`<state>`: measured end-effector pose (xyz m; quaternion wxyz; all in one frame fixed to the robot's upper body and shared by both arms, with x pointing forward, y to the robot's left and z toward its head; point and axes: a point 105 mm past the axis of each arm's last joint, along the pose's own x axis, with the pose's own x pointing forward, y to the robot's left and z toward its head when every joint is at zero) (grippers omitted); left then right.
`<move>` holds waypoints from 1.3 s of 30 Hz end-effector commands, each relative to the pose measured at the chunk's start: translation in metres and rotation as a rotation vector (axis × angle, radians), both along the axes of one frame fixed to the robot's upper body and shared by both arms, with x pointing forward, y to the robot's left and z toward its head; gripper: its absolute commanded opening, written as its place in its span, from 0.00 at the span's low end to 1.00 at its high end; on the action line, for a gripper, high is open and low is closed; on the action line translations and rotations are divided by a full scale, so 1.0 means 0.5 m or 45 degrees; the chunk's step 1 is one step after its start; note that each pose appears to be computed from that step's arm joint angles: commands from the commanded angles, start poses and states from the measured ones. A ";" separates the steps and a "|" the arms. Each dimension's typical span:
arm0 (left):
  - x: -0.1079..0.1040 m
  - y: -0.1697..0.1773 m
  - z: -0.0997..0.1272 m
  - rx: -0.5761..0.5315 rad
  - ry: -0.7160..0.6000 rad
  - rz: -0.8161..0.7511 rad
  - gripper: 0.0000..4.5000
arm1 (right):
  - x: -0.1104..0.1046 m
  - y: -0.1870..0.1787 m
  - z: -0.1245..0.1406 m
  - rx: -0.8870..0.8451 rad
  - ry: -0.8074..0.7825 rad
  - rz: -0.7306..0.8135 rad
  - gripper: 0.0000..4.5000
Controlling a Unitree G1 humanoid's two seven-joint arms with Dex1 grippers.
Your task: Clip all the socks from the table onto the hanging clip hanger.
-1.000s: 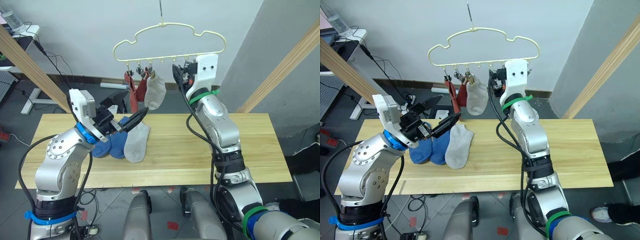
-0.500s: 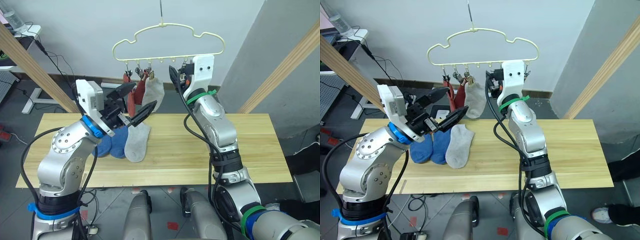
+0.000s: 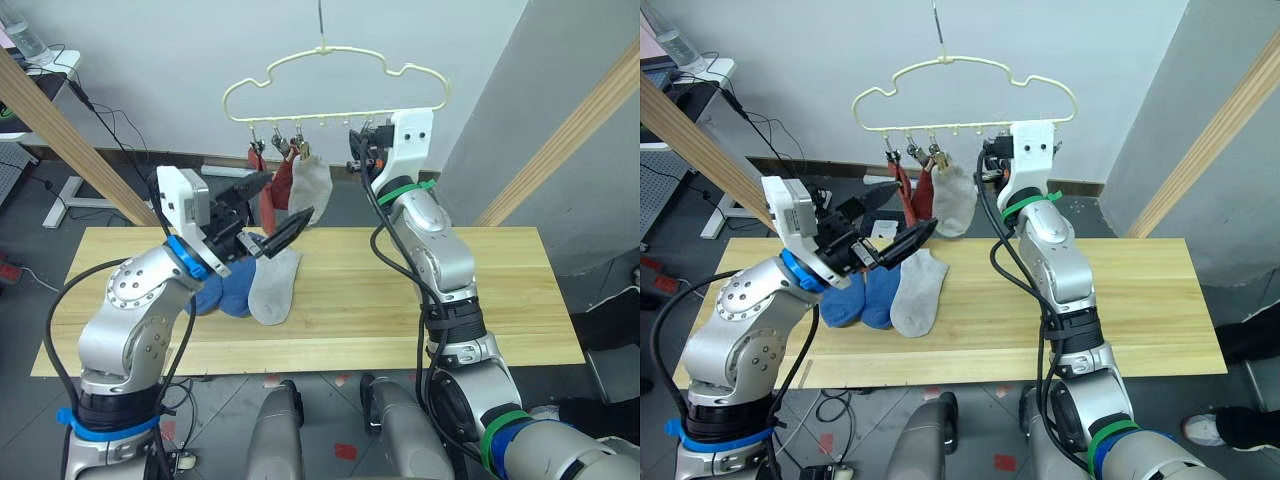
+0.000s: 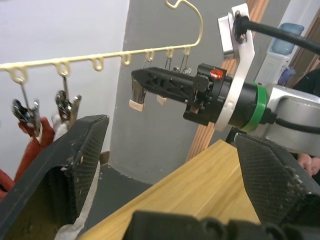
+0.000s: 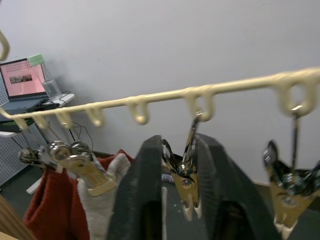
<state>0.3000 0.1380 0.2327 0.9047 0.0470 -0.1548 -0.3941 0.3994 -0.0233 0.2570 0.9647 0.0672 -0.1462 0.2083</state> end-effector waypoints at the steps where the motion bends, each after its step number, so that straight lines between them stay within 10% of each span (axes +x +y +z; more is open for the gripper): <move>1: -0.010 0.002 0.019 -0.012 -0.064 -0.004 1.00 | -0.009 0.001 0.034 0.034 -0.066 0.010 0.00; 11: -0.010 0.014 -0.017 0.039 -0.002 0.044 1.00 | -0.017 -0.011 0.028 -0.020 -0.024 0.135 0.00; 21: 0.093 0.128 -0.252 0.268 0.381 0.513 1.00 | -0.042 -0.046 -0.006 -0.136 0.271 0.591 0.00; 39: 0.174 0.052 -0.361 0.562 0.442 0.253 1.00 | -0.020 -0.049 0.009 -0.130 0.253 0.520 0.00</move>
